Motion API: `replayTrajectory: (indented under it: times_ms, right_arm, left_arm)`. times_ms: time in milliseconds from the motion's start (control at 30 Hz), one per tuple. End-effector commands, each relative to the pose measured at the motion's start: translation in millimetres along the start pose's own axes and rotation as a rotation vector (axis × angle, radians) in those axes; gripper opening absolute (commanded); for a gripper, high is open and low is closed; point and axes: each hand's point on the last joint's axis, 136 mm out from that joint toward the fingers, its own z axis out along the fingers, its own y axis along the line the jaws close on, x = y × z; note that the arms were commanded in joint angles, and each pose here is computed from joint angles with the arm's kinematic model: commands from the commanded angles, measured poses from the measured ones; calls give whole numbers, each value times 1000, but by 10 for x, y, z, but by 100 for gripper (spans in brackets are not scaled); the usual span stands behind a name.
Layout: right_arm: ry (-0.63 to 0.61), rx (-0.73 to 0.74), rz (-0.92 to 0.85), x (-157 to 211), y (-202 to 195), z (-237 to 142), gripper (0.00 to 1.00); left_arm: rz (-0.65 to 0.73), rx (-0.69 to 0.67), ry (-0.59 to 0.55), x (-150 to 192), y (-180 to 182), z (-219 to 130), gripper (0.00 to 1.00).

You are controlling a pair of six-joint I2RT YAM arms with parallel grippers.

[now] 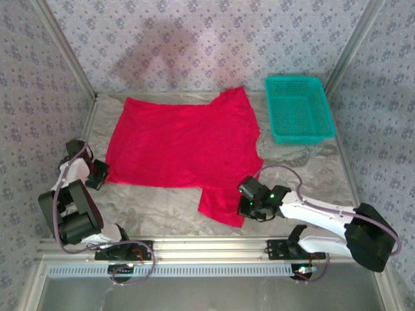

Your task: Fold the inside-out t-shirt

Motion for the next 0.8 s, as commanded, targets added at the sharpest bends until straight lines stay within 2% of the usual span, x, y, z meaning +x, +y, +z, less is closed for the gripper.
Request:
replayTrajectory:
  times_ms: [0,167,300,667,733,767]
  right_arm:
    - [-13,98,-48,17,-185,-301,0]
    - [-6,81,-49,75,-195,-646,0]
    - [-8,65,-75,56,-169,-768,0]
    - [-43,18,-61,-343,13,-848,0]
    - [-44,-3,-39,-403,28,-815,0]
    - [-42,-13,-31,-424,38,-791,0]
  left_arm:
    - [-7,15,0,64,22,-202,0]
    - [5,23,-37,118,65,-460,0]
    - [8,54,-59,155,55,-588,0]
    - [36,59,-18,154,1,-466,0]
    - [41,59,25,213,4,-363,20]
    - [42,56,45,242,16,-302,26]
